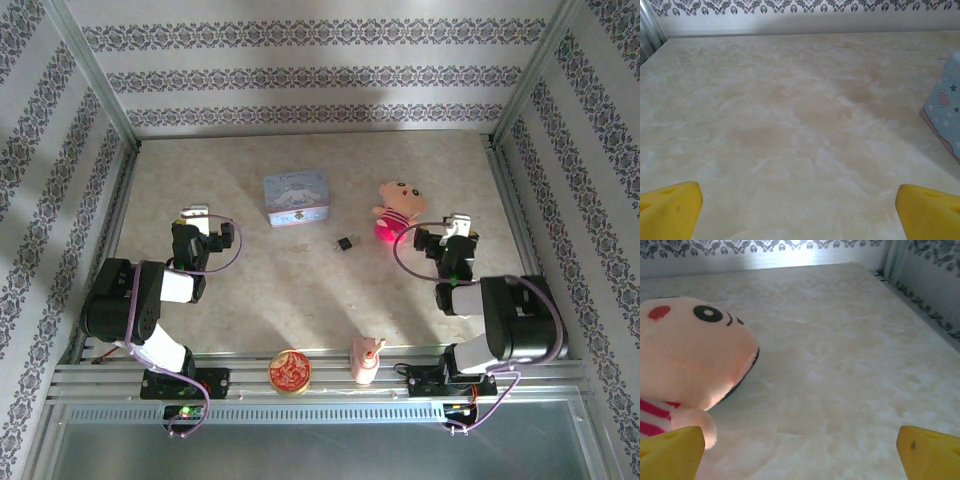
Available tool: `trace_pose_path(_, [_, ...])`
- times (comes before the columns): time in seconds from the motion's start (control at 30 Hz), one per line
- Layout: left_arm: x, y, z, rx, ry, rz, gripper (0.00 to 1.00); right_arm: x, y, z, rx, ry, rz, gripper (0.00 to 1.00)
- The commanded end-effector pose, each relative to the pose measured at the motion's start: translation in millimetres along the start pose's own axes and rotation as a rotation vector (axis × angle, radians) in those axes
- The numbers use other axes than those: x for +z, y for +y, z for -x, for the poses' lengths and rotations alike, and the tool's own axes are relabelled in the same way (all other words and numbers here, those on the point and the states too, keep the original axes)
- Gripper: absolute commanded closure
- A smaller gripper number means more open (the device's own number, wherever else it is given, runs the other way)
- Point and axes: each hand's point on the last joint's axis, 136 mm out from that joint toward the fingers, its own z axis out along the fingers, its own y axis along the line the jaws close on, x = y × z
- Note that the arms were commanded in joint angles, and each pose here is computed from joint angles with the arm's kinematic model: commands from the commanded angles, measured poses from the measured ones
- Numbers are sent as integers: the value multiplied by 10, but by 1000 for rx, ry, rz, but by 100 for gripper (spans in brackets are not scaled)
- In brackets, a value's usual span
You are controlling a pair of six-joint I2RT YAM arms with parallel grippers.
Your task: Unlock a padlock with a key
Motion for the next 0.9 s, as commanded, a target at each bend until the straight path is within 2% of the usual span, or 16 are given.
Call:
trace_pose_path(0.0, [1,78,-16,10,9,21,1,80,115,250,14,-56,66,2])
trace_pose_path(0.07, [1,77,-16,10,9,20,1,115,143,233,9,-28,80,2])
trace_pose_path(0.17, [0,75,-10,10,7,19,1,141,379,282,-32,-23,228,2])
trace_pose_path(0.27, [3,72,-10,10,8,17,1,119,410,286,-28,-26,266,2])
trace_pose_path(0.87, [3,65,-13,13,9,13,1,148,378,281,-40,-17,216,2])
